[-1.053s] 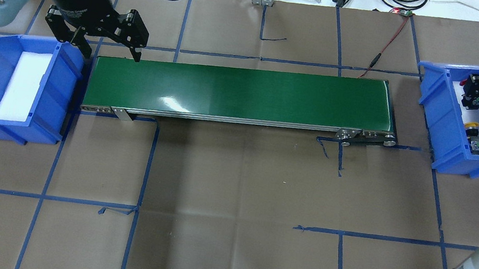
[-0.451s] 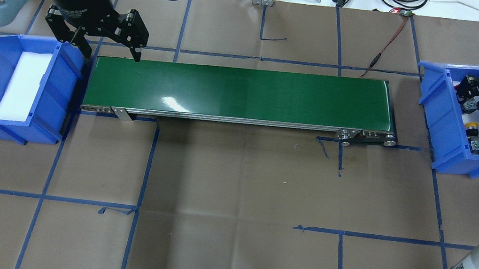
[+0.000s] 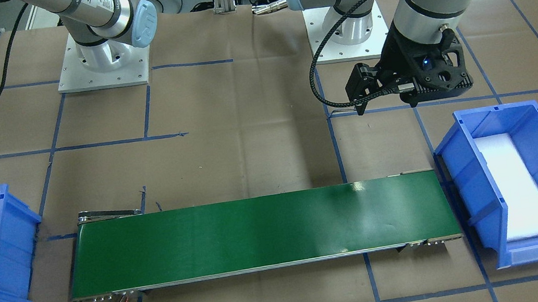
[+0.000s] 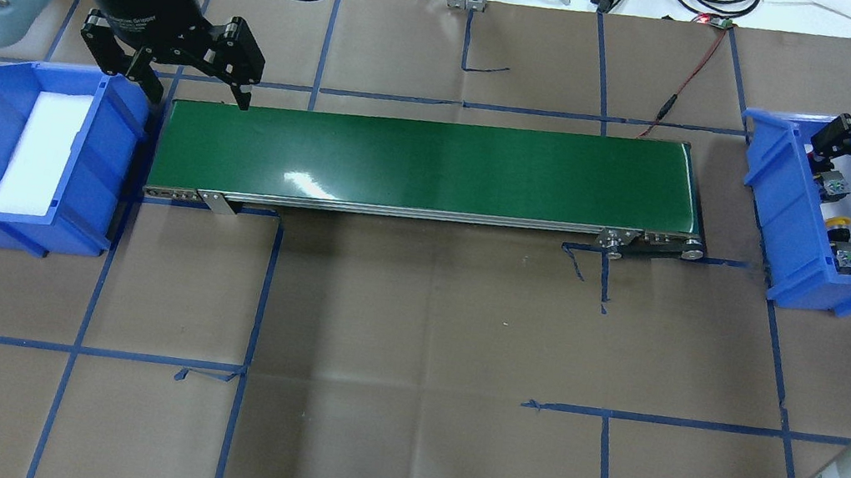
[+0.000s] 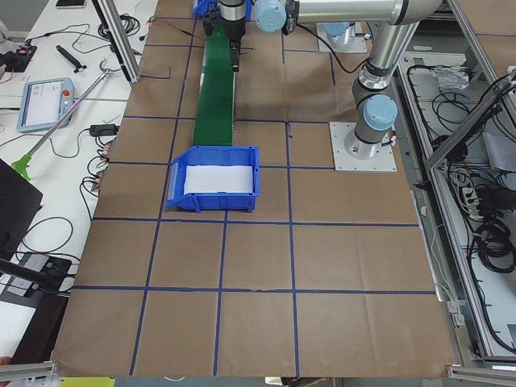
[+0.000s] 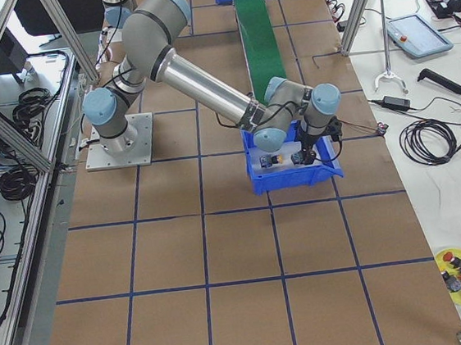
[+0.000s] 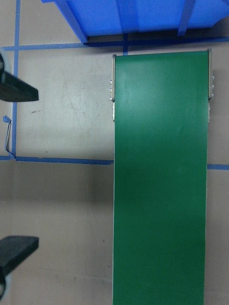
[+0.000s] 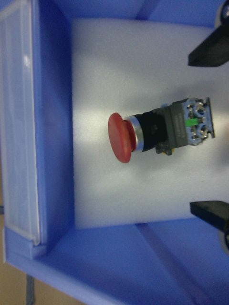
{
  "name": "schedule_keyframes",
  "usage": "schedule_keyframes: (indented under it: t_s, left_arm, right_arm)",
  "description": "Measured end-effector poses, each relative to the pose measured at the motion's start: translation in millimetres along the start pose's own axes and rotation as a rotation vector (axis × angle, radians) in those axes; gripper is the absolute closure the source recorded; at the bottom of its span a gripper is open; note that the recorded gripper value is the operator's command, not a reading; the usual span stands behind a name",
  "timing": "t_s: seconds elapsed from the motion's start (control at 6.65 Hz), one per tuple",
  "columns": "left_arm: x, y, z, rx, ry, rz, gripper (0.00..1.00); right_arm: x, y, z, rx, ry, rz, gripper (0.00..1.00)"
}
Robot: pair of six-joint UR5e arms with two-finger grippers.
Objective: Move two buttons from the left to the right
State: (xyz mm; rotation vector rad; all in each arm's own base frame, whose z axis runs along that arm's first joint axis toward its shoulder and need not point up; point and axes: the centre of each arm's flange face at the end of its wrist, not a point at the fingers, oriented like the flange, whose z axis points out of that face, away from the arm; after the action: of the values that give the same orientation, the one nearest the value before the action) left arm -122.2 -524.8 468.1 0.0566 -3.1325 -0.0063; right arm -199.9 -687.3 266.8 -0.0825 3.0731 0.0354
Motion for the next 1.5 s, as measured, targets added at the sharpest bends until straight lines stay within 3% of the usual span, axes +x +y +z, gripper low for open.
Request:
schedule_keyframes:
  t_s: [0.3,0.45,0.75,1.05,1.35,1.5]
  left_arm:
    - [0.0,0.0,-0.1,0.000,0.000,0.000,0.00]
    - [0.0,0.0,0.0,0.000,0.000,0.000,0.00]
    - [0.0,0.0,0.0,0.000,0.000,0.000,0.00]
    - [-0.1,0.0,0.0,0.000,0.000,0.000,0.00]
    - [0.0,0.0,0.0,0.000,0.000,0.000,0.00]
    - [0.0,0.0,0.0,0.000,0.000,0.000,0.00]
  right_arm:
    - [-16.5,18.4,-66.1,0.053,0.038,-0.006,0.00]
    - [-34.8,36.8,-106.1,0.053,0.038,-0.017,0.00]
    - [-124.5,64.8,-164.5,0.060,0.034,-0.062,0.00]
    - [-244.9,78.0,-186.1,0.075,0.034,0.057,0.00]
    - [-382.0,115.9,-189.8,0.081,0.040,0.081,0.00]
    - [-419.0,136.3,-183.5,0.072,0.052,0.067,0.00]
